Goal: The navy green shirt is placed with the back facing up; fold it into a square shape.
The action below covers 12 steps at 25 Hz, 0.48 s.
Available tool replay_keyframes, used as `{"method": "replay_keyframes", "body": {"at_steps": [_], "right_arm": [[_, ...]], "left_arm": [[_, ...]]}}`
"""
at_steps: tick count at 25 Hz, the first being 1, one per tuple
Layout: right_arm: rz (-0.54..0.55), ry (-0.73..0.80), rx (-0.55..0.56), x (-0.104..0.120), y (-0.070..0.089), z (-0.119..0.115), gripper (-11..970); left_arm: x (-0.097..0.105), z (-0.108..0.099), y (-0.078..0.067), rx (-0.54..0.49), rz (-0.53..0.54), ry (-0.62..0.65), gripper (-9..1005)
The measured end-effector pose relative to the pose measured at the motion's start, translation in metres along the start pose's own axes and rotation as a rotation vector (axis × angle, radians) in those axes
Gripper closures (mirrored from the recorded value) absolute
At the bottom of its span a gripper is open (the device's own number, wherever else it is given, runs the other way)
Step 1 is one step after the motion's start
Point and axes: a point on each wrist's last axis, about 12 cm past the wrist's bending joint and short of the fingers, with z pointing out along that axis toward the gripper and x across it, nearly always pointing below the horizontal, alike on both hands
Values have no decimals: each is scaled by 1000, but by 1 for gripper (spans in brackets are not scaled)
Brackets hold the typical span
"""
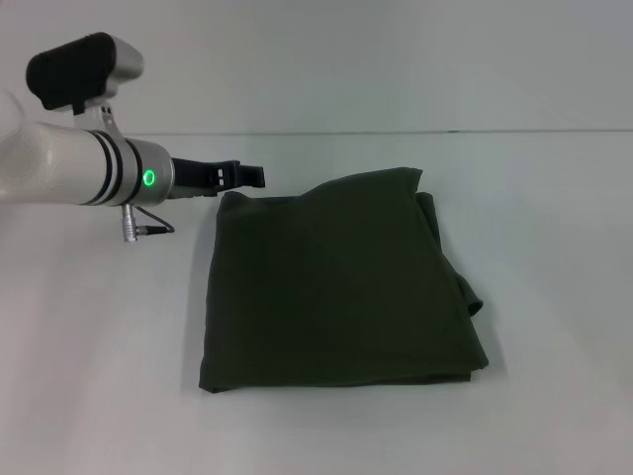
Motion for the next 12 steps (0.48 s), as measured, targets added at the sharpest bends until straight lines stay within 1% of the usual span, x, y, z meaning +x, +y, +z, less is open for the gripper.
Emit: {"method": "replay_keyframes", "body": {"at_steps": [5, 12], "right_arm": [[6, -3, 7, 1, -2, -4, 51], [11, -7, 13, 2, -3, -7, 51]], "left_arm": [[5, 4, -4, -11, 34, 24, 211], [6, 6, -6, -24, 61, 19, 215]]}}
